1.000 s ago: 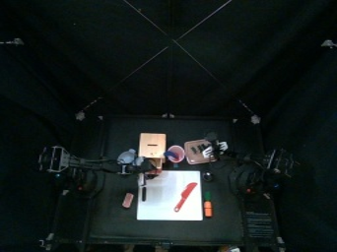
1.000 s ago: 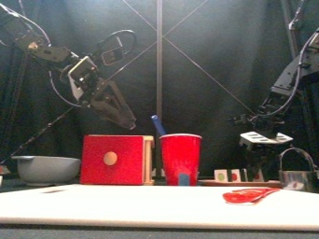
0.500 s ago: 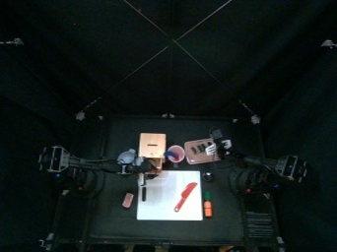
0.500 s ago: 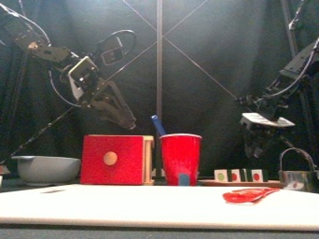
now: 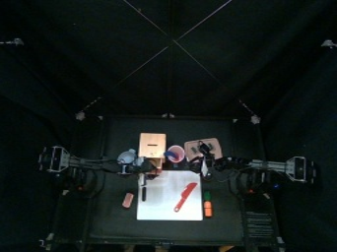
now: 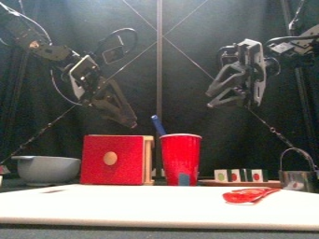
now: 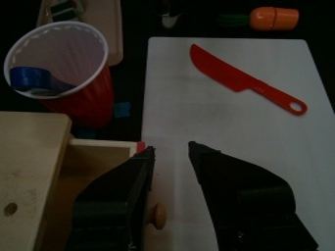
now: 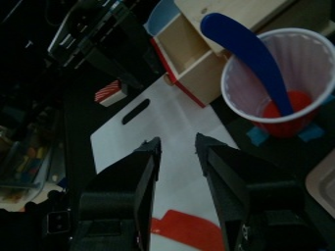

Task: Place sushi on board then cut the sushi with the knife then place the pieces on the plate
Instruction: Place the 4 sushi pieces on the plate

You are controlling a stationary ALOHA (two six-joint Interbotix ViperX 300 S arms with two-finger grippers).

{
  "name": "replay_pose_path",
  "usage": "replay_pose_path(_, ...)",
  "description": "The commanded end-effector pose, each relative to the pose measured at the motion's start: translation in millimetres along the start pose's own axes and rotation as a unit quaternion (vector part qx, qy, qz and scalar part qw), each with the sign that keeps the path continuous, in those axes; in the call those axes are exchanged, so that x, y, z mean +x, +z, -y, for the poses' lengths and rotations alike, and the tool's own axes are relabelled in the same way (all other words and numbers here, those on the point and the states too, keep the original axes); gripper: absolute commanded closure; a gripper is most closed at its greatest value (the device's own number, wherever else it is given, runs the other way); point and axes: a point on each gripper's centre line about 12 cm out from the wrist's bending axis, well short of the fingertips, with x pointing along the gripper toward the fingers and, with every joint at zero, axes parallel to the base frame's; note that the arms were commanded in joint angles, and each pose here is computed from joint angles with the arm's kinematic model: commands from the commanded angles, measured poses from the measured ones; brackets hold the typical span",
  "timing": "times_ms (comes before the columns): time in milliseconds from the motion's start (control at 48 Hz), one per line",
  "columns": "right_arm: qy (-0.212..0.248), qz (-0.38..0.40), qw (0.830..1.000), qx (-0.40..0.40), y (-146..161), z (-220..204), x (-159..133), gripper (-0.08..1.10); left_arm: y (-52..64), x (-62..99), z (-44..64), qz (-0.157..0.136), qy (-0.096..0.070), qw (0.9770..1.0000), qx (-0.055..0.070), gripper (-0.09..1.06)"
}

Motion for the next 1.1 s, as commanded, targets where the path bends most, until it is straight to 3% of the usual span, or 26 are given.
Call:
replay_pose_path(21,0.034,0.010,0.999,-0.015,12.8,-25.5,5.0,0.29,17.1,-1.5,3.8,0.024,-0.005,0.9997,0.002,0.22)
replay_pose_path(146,0.040,0.009,0.998,-0.039,12.7,-41.5,5.5,0.29,22.9,-1.2,6.4,0.031,-0.008,0.9995,0.003,0.22)
replay_pose_path(292,0.084,0.031,0.982,-0.167,24.7,-88.7,-9.6,0.29,32.3,-0.9,7.4,0.045,-0.009,0.9989,0.007,0.22)
replay_pose_path(375,0.084,0.053,0.972,-0.213,36.3,-101.0,-17.5,0.29,37.2,0.4,8.1,0.052,-0.010,0.9986,0.010,0.22)
replay_pose_path(604,0.096,0.078,0.981,-0.149,54.7,-104.5,-22.0,0.29,40.3,1.5,13.8,0.065,-0.017,0.9977,0.013,0.22)
replay_pose_path(792,0.101,0.066,0.990,-0.069,45.5,-91.6,-20.0,0.29,39.4,1.5,18.8,0.068,-0.023,0.9973,0.016,0.22)
replay_pose_path(1021,0.024,0.018,0.999,-0.039,4.9,-57.0,-8.5,0.29,39.0,0.8,21.6,0.070,-0.027,0.9970,0.018,0.22)
replay_pose_path(1104,-0.002,-0.009,0.999,-0.044,-13.2,-47.5,-0.4,0.29,44.7,-1.1,26.0,0.087,-0.032,0.9955,0.019,0.22)
